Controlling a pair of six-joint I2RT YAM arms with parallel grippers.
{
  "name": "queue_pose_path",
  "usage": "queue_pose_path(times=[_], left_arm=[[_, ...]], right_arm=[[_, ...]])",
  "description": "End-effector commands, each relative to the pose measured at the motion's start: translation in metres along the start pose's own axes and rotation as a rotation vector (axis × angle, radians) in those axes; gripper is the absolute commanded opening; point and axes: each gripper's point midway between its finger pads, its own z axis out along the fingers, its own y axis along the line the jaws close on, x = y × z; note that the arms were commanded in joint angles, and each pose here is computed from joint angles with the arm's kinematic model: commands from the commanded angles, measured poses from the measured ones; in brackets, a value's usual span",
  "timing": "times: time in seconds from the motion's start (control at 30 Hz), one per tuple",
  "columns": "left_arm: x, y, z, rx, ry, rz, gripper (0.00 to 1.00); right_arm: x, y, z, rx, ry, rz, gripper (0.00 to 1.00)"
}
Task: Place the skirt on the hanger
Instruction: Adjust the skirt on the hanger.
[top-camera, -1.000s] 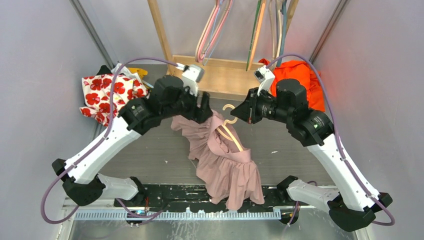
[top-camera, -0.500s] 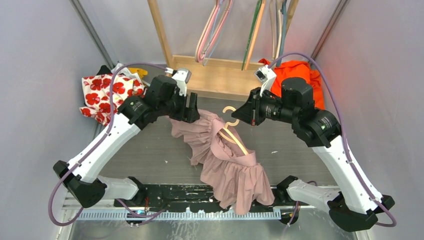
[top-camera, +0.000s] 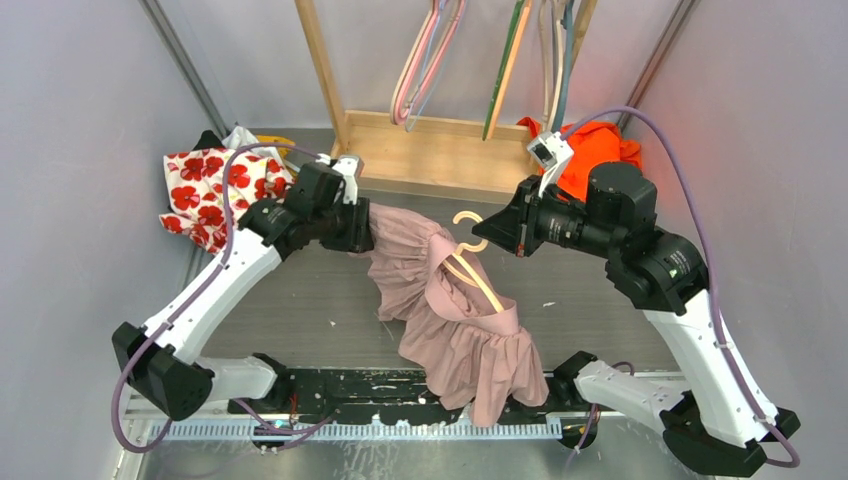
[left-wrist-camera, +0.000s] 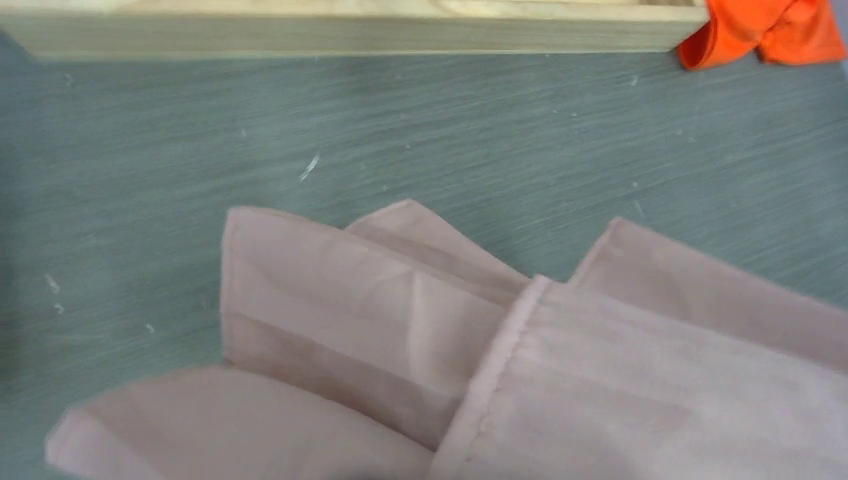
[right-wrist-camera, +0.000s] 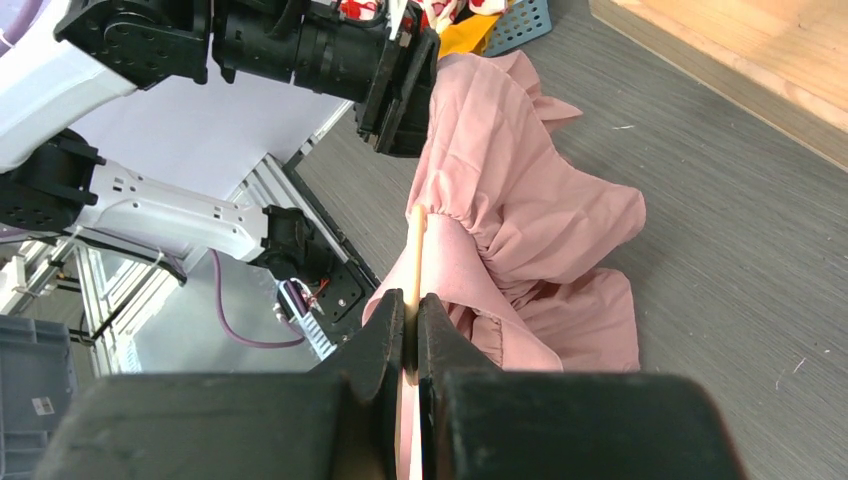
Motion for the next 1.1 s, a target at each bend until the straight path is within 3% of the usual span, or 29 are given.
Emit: queue_pose_path(times=[0.0, 0.13, 0.2, 0.23, 0.27, 0.67, 0.8, 0.83, 0.87, 0.9, 0.93, 1.07], left_arm=[[-0.024, -0.009, -0.028, 0.070, -0.167, 0.026, 0.61], [-0.034, -0.011, -0.054, 0.092, -0.285, 0.089, 0.80], [-0.036, -0.015, -0.065, 0.118, -0.318, 0.119, 0.85], [-0.036, -0.018, -0.069, 0.135, -0.327, 0.134, 0.95], [-0.036, -0.023, -0.072, 0.164, -0.329, 0.150, 0.97], [-0.029, -0.039, -0.052, 0.269, -0.270, 0.215, 1.00], [-0.033, -0.032, -0.051, 0.225, -0.291, 0.218, 0.83], [-0.033, -0.032, -0.051, 0.225, -0.290, 0.219, 0.73], [-0.034, -0.032, -0.052, 0.224, -0.292, 0.217, 0.57], [-0.035, -0.032, -0.053, 0.222, -0.293, 0.212, 0.33], [-0.035, -0.032, -0.053, 0.220, -0.294, 0.209, 0.19], [-0.038, -0.023, -0.058, 0.174, -0.311, 0.186, 0.01]], right_arm=[[-0.028, 0.024, -0.015, -0.072, -0.105, -0.058, 0.01], [-0.025, 0.022, -0.012, -0.073, -0.093, -0.055, 0.01], [-0.023, 0.021, -0.010, -0.075, -0.083, -0.055, 0.01], [-0.022, 0.022, -0.009, -0.081, -0.078, -0.053, 0.01], [-0.021, 0.022, -0.008, -0.087, -0.073, -0.052, 0.01], [-0.024, 0.042, -0.019, -0.167, -0.078, -0.055, 0.01], [-0.029, 0.051, -0.026, -0.199, -0.091, -0.055, 0.01], [-0.030, 0.053, -0.027, -0.205, -0.094, -0.055, 0.01], [-0.031, 0.055, -0.029, -0.212, -0.097, -0.056, 0.01], [-0.032, 0.056, -0.029, -0.211, -0.098, -0.056, 0.01], [-0.032, 0.056, -0.030, -0.210, -0.101, -0.055, 0.01], [-0.031, 0.055, -0.029, -0.206, -0.096, -0.051, 0.01]])
